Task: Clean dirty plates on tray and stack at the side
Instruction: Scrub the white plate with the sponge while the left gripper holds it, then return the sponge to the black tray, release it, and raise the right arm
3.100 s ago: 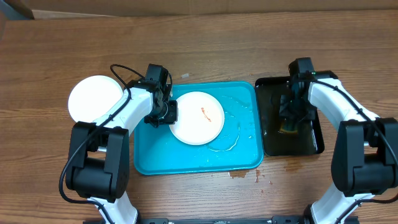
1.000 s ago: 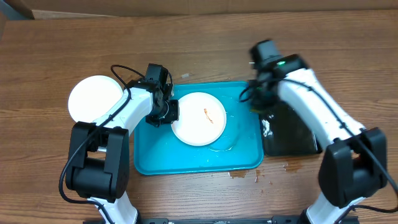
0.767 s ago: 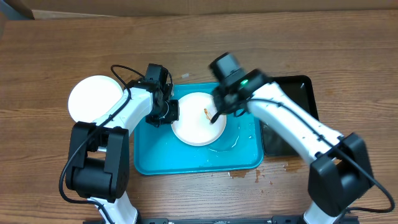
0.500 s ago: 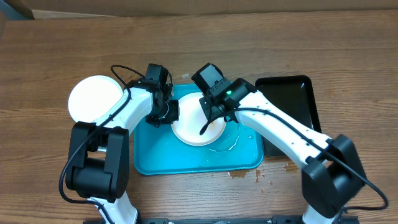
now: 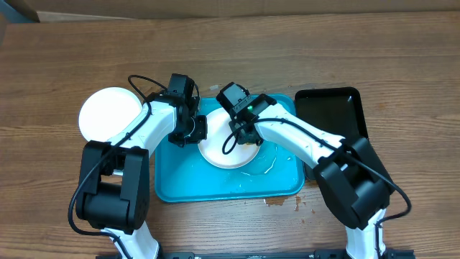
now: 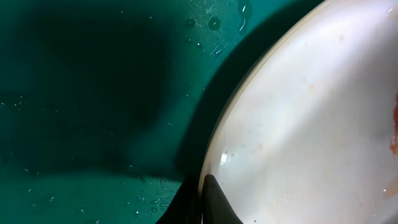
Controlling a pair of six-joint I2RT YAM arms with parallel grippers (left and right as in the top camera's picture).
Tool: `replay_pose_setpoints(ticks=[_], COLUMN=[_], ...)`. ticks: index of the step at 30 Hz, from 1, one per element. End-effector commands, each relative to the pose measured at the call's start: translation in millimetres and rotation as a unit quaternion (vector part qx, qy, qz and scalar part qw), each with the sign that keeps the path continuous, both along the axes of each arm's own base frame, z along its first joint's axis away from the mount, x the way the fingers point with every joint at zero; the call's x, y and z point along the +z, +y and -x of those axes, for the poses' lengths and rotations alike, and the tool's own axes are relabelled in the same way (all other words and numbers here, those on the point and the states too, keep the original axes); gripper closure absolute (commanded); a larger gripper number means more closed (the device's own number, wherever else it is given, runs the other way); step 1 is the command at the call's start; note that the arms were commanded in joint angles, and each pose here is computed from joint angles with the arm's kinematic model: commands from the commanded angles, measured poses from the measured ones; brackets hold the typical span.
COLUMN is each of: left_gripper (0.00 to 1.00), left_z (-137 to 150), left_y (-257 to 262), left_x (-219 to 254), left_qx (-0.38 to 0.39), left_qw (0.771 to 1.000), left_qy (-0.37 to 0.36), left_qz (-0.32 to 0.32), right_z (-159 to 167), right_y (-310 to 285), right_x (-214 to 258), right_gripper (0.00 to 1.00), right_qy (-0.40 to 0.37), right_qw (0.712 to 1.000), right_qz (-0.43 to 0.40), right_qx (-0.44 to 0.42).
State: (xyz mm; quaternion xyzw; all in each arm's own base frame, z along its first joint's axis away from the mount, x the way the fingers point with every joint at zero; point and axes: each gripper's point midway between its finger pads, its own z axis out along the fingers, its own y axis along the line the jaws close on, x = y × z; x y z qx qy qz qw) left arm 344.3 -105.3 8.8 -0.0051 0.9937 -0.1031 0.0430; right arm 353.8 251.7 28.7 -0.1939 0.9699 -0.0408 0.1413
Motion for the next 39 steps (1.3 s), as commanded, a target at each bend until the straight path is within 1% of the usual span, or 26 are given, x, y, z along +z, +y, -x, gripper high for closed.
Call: replay_pose_setpoints(ticks=[1,4,8,12,20,30,34,37,39], left_gripper=[0.96,0.96,0.96,0.96,0.96,0.96,0.96,0.96,0.96], left_z=[0.9,1.1,1.1,1.0,0.9,1.0,0.9,0.9,0.9], left_y=[-2.0,-2.0,-2.0,-2.0,-2.1,-2.6,-2.4,-2.6,-2.6], left_x=[0.6,0.6,0.6,0.6,0.6,0.7,0.7,0.7,0.7], left_qx=[-0.007,-0.007,-0.007,-0.007,-0.007,-0.007,-0.007,-0.007,-0.007], left_qw=[1.0,1.0,1.0,1.0,1.0,1.0,1.0,1.0,1.0], left_qy=[0.001,0.001,0.001,0.001,0.001,0.001,0.001,0.0,0.001], left_qz=[-0.002,-0.002,-0.002,-0.002,-0.001,0.0,0.0,0.0,0.0], right_z=[0.5,5.2,8.2,20.7,26.9,45.1,35.8,18.7,4.3], right_y=[6.5,14.4,12.9,23.5,33.3,70.3,80.2,84.2,74.7], right_x=[-11.9,-22.8,-32.1,-40.9,-41.1,-31.9,-13.6,22.3,38.2], right_gripper=[0.96,0.96,0.96,0.96,0.96,0.96,0.96,0.96,0.96], right_qy=[0.018,0.038,0.049,0.089,0.11,0.173,0.185,0.195,0.184], right_qw=[1.0,0.998,0.996,0.992,0.988,0.966,0.954,0.937,0.937], right_qz=[-0.018,-0.04,-0.041,-0.068,-0.095,-0.191,-0.234,-0.289,-0.295], right_qx=[-0.011,-0.028,-0.059,-0.054,-0.058,-0.031,-0.027,-0.018,-0.032])
